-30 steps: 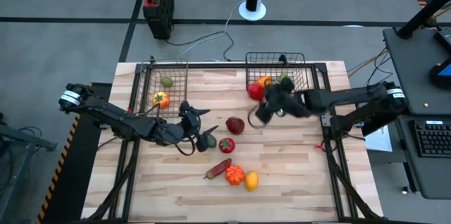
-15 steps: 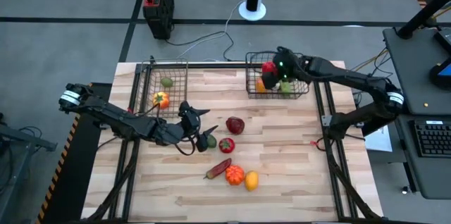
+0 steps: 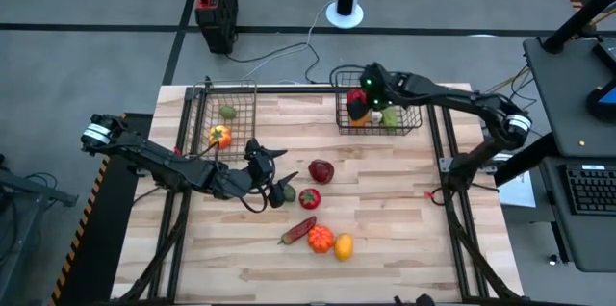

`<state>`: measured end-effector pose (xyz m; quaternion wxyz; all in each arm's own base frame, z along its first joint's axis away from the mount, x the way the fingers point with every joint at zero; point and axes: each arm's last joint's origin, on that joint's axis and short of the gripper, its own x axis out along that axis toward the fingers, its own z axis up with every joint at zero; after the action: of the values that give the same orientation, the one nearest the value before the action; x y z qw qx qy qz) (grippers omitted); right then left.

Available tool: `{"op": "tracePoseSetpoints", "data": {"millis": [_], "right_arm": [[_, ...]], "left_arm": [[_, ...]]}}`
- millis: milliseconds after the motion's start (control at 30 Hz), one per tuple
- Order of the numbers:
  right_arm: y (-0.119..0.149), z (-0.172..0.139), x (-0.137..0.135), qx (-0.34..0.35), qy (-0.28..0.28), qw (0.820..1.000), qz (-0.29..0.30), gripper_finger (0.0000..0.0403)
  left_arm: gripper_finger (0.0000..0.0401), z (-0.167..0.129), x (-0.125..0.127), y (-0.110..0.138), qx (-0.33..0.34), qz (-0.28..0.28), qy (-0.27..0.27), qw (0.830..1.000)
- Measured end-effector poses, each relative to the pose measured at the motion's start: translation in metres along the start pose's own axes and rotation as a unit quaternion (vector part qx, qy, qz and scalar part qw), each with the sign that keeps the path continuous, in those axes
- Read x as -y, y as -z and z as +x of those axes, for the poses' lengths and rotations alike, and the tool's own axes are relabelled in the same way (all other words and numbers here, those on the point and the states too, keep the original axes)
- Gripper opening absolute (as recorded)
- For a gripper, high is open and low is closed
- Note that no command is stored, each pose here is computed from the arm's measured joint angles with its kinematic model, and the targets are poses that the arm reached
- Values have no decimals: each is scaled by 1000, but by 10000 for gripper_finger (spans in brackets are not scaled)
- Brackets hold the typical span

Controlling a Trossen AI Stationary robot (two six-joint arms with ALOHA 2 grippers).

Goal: Sort produce into baskets
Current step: Put the bell pepper into the black wire basket, then put the lime into the brown wire basket

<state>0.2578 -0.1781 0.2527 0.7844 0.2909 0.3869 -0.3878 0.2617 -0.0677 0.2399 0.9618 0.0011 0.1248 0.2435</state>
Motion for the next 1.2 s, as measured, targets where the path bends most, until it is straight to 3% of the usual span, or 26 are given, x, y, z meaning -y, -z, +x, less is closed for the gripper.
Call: {"op": "tracePoseSetpoints", "data": {"millis": [400,800,1200], "right_arm": [[-28,23,0,-23,-5,1000,14,248],[-32,35,-3,-52,12,999,-3,252],[-33,35,-3,-48,11,999,-4,322]], "left_arm": [[304,0,0,0,0,0,0,1000],[304,0,0,0,-1,1,0,1000],[304,0,0,0,-1,-1,0,1000]]}}
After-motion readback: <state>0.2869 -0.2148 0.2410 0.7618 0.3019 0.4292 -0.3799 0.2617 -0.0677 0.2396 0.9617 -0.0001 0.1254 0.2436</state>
